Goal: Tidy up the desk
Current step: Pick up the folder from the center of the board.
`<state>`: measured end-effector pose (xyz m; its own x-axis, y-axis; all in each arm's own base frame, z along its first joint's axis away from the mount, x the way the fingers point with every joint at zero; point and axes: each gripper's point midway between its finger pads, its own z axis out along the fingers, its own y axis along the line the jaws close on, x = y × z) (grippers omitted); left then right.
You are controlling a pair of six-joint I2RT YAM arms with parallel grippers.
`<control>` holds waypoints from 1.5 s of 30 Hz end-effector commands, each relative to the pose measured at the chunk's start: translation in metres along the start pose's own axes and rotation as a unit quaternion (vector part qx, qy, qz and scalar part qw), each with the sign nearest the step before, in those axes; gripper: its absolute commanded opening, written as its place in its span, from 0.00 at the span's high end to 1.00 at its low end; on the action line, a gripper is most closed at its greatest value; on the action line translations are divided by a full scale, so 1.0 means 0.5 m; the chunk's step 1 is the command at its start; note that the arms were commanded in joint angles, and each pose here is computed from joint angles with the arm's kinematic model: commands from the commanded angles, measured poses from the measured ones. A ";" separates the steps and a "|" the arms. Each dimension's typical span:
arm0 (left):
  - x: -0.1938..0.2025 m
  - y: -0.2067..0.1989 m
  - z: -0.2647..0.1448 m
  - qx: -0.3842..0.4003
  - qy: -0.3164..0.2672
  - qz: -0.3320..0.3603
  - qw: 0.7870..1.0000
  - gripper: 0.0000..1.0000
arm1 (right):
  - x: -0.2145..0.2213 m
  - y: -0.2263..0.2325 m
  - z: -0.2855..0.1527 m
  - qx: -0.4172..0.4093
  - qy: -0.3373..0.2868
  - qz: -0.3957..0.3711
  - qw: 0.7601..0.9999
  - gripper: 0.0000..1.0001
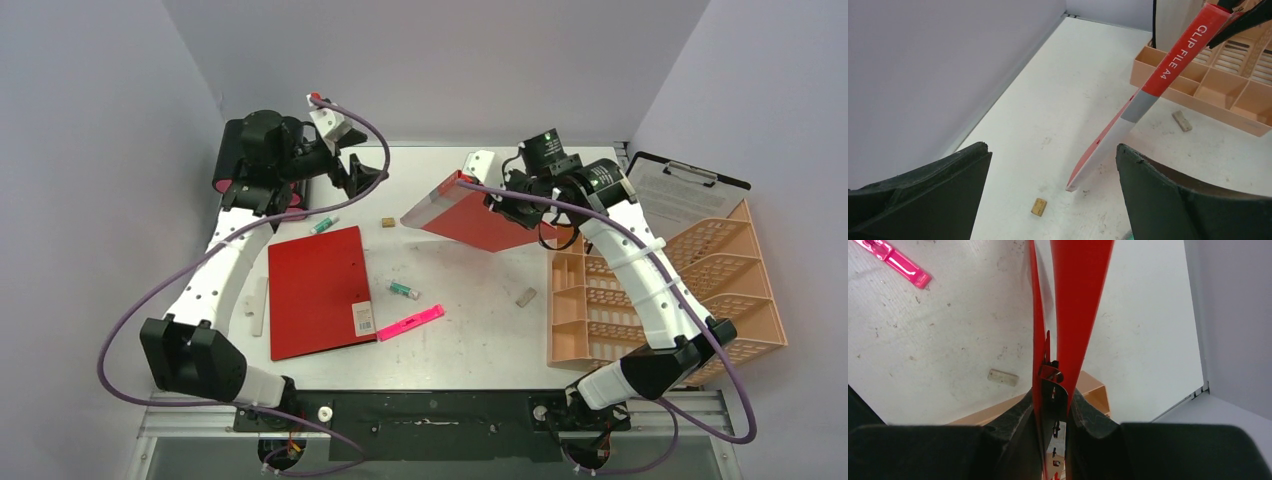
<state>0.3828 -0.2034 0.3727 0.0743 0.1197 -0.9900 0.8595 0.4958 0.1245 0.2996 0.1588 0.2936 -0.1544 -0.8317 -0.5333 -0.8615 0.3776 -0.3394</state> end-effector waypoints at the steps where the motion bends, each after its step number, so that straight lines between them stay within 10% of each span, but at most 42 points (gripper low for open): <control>1: -0.034 -0.041 0.018 0.071 -0.011 0.009 0.997 0.04 | -0.035 -0.018 -0.036 0.030 -0.023 -0.037 0.999 0.95; 14: -0.021 -0.236 0.112 0.255 0.028 0.011 0.967 0.04 | -0.052 0.022 -0.026 -0.036 -0.052 -0.051 0.997 0.95; 25: 0.053 -0.281 0.150 0.253 0.078 0.035 0.964 0.03 | -0.076 0.034 -0.037 -0.077 -0.082 -0.059 0.992 0.95; 30: 0.057 -0.285 0.154 0.251 0.084 0.030 0.964 0.74 | -0.080 0.036 -0.032 -0.082 -0.085 -0.062 0.991 0.95; 35: 0.049 -0.290 0.151 0.253 0.081 0.015 0.964 1.00 | -0.094 0.033 -0.037 -0.080 -0.103 -0.065 0.989 0.95; 40: 0.022 -0.293 0.142 0.256 0.059 -0.021 0.965 1.00 | -0.122 0.022 -0.064 -0.069 -0.146 -0.062 0.985 0.21; 45: -0.009 -0.282 0.126 0.261 0.025 -0.089 0.961 1.00 | -0.177 0.001 -0.122 -0.045 -0.232 -0.044 0.971 0.02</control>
<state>0.2986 -0.3333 0.3138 -0.0889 0.2530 -0.9634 0.9959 0.0375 -0.0821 0.2850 0.1958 0.3247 0.0196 -0.7367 -0.6759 -0.9409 0.2150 -0.2616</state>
